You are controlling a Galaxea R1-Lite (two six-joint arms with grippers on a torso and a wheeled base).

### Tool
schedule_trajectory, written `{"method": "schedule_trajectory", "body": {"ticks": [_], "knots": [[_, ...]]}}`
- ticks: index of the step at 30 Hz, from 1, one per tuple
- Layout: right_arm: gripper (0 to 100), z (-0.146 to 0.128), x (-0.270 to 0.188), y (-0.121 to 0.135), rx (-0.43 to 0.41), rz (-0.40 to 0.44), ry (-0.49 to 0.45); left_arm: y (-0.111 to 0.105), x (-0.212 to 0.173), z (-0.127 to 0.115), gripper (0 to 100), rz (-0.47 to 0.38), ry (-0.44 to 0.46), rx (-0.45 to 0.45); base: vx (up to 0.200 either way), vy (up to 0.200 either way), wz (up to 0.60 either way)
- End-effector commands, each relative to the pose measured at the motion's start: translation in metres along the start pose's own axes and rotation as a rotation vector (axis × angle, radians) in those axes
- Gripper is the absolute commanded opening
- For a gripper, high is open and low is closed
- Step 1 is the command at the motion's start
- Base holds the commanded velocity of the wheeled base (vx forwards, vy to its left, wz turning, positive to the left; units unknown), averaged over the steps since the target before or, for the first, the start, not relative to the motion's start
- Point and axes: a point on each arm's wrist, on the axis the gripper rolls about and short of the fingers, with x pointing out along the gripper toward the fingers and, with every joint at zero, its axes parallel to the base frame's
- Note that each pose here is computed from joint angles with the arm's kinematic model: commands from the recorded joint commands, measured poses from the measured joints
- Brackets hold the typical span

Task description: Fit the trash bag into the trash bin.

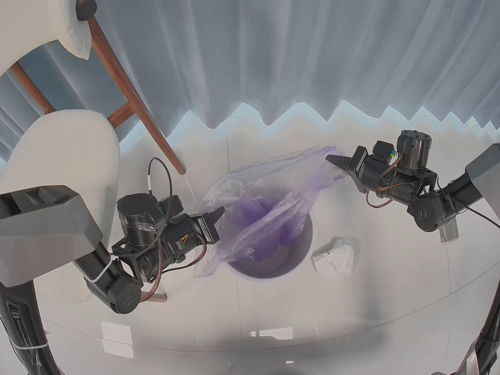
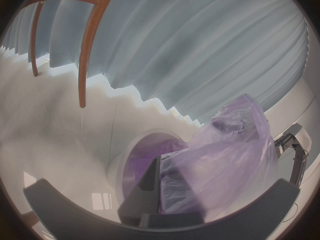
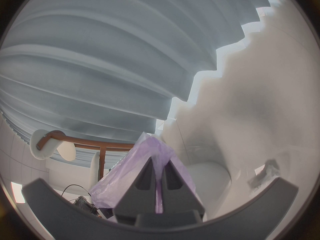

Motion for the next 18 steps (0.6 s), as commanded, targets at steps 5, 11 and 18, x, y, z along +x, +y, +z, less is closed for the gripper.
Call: {"method": "schedule_trajectory", "body": {"ticks": [5, 11, 18], "knots": [[0, 0.009, 0.045, -0.023, 0.012, -0.018, 0.012, 0.012, 0.011, 0.006, 0, 0.064, -0.005, -0.034, 0.000, 0.000, 0.00], [0, 0.018, 0.066, -0.026, -0.001, 0.000, -0.004, 0.022, 0.013, 0.008, 0, 0.101, -0.001, -0.063, 0.000, 0.000, 0.00], [0, 0.021, 0.084, -0.034, 0.022, -0.037, 0.036, 0.030, 0.013, 0.008, 0, 0.156, 0.032, -0.074, 0.000, 0.000, 0.00]]}}
